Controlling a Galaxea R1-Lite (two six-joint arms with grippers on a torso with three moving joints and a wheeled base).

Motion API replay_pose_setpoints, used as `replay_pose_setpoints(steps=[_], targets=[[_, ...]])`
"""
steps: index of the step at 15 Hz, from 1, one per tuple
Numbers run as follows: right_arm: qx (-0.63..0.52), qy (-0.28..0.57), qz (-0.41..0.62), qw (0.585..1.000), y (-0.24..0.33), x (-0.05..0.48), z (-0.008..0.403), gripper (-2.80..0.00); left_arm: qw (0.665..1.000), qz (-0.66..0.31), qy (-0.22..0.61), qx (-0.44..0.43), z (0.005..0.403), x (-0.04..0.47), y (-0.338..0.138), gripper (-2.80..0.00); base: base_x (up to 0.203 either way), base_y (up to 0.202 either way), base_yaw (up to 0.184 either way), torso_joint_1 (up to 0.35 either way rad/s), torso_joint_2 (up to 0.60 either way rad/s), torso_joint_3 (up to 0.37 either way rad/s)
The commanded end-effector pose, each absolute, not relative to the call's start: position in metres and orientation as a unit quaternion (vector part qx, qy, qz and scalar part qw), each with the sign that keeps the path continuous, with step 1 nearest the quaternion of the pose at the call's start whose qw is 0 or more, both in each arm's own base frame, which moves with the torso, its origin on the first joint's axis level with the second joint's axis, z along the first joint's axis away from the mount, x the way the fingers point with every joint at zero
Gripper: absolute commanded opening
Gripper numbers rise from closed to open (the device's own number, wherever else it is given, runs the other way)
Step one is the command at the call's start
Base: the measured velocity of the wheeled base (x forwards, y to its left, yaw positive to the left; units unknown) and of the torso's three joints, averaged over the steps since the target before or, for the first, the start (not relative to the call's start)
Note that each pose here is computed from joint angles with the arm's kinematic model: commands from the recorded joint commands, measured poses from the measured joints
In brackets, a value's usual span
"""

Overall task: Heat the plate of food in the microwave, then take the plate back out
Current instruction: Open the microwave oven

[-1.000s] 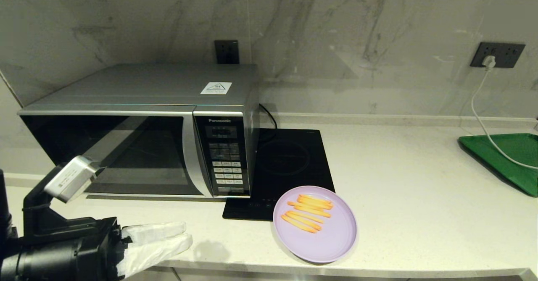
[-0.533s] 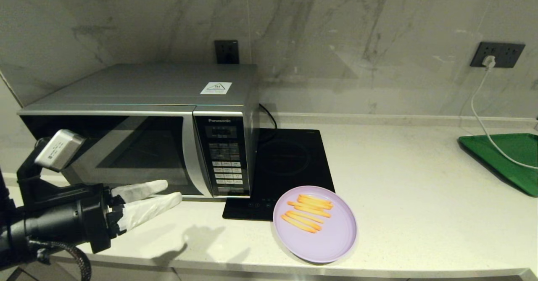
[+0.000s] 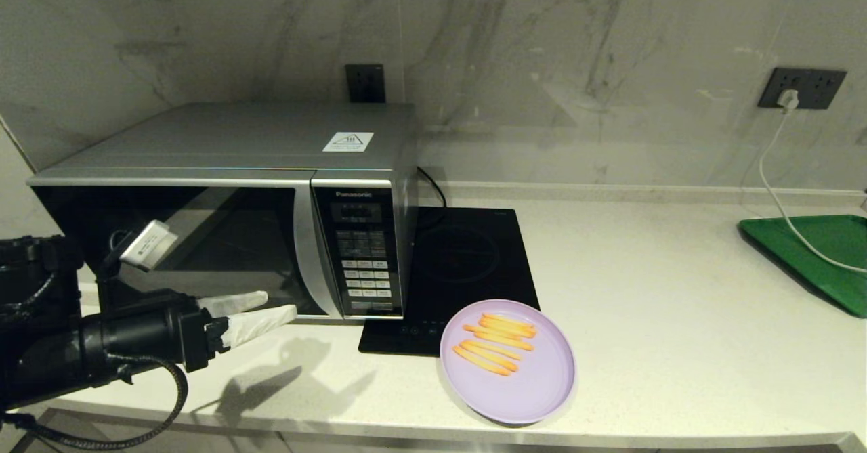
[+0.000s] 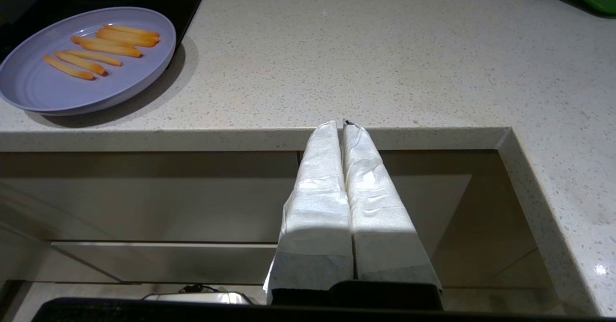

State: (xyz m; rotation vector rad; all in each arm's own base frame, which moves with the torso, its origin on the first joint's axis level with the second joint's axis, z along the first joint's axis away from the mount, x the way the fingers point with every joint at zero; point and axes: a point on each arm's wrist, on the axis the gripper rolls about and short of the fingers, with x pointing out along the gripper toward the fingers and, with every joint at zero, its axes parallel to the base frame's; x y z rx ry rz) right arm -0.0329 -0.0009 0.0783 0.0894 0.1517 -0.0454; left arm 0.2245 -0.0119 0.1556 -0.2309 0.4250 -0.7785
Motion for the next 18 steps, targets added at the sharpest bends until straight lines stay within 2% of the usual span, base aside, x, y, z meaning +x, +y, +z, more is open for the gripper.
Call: replay_pose_setpoints(steps=[1, 4, 12, 18], targets=[[0.045, 0.076, -0.023, 0.996, -0.001, -0.033, 0.078, -2.80, 0.885, -0.393, 0.218, -0.124, 0.149, 0.240, -0.011, 0.00, 0.000, 0.000, 0.000, 0.000, 0.00, 0.000], [0.045, 0.076, -0.023, 0.996, -0.001, -0.033, 0.078, -2.80, 0.868, -0.423, 0.219, -0.138, 0.146, 0.248, -0.007, 0.00, 0.000, 0.000, 0.000, 0.000, 0.00, 0.000], [0.045, 0.076, -0.023, 0.996, -0.001, -0.033, 0.078, -2.80, 0.877, -0.415, 0.202, -0.132, 0.151, 0.270, 0.003, 0.00, 0.000, 0.000, 0.000, 0.000, 0.00, 0.000], [0.045, 0.076, -0.023, 0.996, -0.001, -0.033, 0.078, -2.80, 0.861, -0.445, 0.202, -0.138, 0.148, 0.282, 0.001, 0.00, 0.000, 0.000, 0.000, 0.000, 0.00, 0.000]])
